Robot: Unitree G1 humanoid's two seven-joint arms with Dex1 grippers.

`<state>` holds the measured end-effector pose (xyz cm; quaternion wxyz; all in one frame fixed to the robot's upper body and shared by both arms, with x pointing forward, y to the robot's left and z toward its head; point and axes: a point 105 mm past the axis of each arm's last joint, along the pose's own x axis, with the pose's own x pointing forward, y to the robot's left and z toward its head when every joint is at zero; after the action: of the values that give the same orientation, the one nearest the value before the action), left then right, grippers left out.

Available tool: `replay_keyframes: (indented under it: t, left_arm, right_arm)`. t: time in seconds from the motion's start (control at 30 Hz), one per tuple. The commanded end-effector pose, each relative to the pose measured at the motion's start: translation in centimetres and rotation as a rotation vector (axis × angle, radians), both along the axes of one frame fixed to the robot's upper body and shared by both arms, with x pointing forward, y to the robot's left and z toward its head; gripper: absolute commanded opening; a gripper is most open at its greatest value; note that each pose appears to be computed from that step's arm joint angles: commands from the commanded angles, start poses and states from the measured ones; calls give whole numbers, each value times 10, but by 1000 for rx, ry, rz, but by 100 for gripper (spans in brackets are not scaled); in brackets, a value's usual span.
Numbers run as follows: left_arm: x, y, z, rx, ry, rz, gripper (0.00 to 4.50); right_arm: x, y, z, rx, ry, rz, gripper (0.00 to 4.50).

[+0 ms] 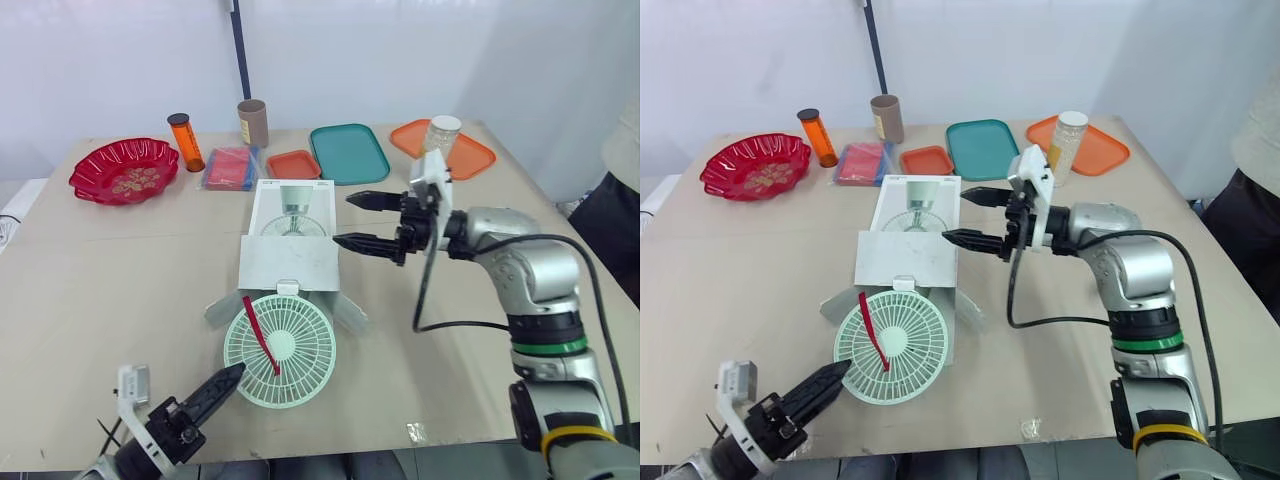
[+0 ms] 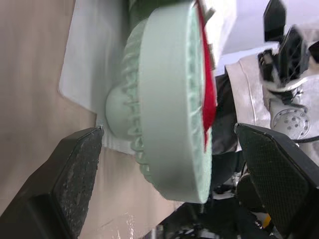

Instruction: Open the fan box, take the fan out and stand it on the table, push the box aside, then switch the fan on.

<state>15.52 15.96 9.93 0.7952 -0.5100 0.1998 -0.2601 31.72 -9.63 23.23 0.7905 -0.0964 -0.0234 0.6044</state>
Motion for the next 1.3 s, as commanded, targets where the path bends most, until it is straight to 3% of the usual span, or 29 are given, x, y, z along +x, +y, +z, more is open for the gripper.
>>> replay_keyframes:
  t: [0.03,0.27,0.7,0.8,0.93,0.97,1.3]
  left_arm:
    - [-5,12,9,29,-42,-12,450]
    - [14,14,-4,48,-23,-6,450]
    - [47,-18,11,5,-77,-121,450]
    - [47,-24,16,-5,-79,-142,384]
    - [46,-23,17,-4,-74,-140,217]
    - [46,-21,17,-5,-70,-140,199]
    - [27,-12,-5,13,22,-138,192]
  right_arm:
    - [-20,-1,7,-19,-64,80,446]
    - [-17,2,4,-13,-58,62,446]
    - [-21,9,-6,-26,-49,68,446]
    - [-21,9,-6,-25,-51,63,450]
    - [-23,9,-7,-24,-51,68,450]
    - [-24,9,-7,-24,-51,72,450]
    - [-32,5,-13,-50,-41,97,450]
